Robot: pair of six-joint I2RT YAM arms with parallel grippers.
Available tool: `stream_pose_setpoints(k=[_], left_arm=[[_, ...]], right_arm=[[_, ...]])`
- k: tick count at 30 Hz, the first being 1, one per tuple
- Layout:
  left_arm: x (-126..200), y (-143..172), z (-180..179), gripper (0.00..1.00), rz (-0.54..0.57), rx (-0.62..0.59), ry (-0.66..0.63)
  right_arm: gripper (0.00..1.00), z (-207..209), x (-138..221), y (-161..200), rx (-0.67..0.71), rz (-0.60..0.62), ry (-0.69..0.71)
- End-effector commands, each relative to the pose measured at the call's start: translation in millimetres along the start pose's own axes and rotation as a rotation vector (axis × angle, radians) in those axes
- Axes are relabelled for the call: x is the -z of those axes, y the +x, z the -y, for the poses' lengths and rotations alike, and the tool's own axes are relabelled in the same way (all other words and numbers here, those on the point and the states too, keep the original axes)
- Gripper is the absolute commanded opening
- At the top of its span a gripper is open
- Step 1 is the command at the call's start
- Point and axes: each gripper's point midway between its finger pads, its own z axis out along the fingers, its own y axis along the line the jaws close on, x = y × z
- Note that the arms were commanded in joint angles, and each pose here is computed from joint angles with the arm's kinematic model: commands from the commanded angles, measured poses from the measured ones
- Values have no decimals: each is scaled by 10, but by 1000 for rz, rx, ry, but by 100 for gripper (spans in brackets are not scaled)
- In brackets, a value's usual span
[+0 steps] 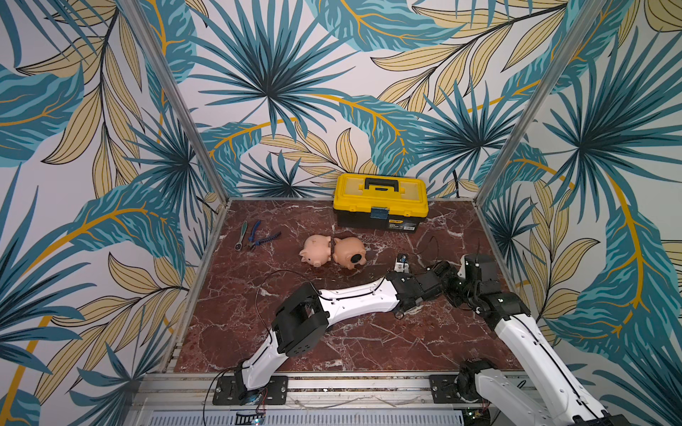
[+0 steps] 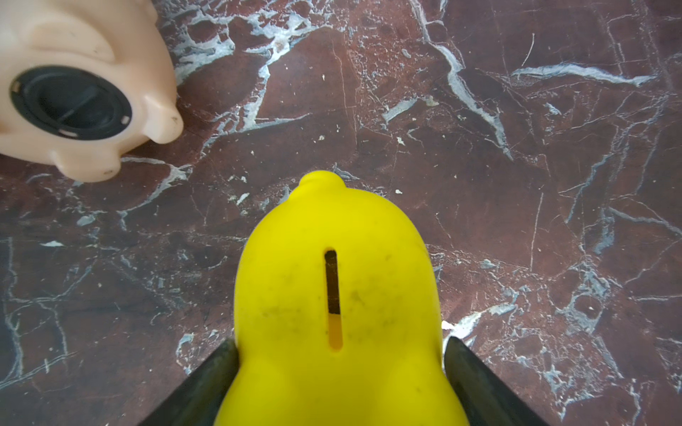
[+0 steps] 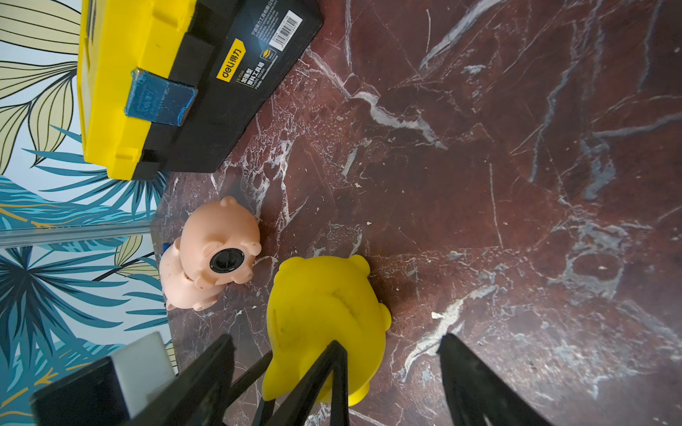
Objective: Close piggy banks
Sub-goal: Turn over the piggy bank at the center of the board.
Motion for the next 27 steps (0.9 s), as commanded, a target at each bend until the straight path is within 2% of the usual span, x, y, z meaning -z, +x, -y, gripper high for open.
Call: stream_pose_setpoints(k=[1, 4, 9, 13, 17, 27], left_arm=[[189, -156, -61, 77, -23, 11, 53], [257, -190, -79, 77, -64, -3, 122], [433, -257, -123, 78, -34, -5, 326], [585, -337, -234, 77, -15, 48, 487], [642, -335, -312, 77, -45, 85, 628], [491, -194, -733, 77, -123, 211, 799]], right_arm=[[87, 55, -32, 39, 3, -14, 7], [86, 62, -9, 48, 19, -22, 18], [84, 27, 13, 103, 57, -67, 16], [83, 37, 5, 134, 69, -82, 15], [81, 28, -20, 168, 67, -102, 8], [79, -44, 8, 273, 111, -143, -31]])
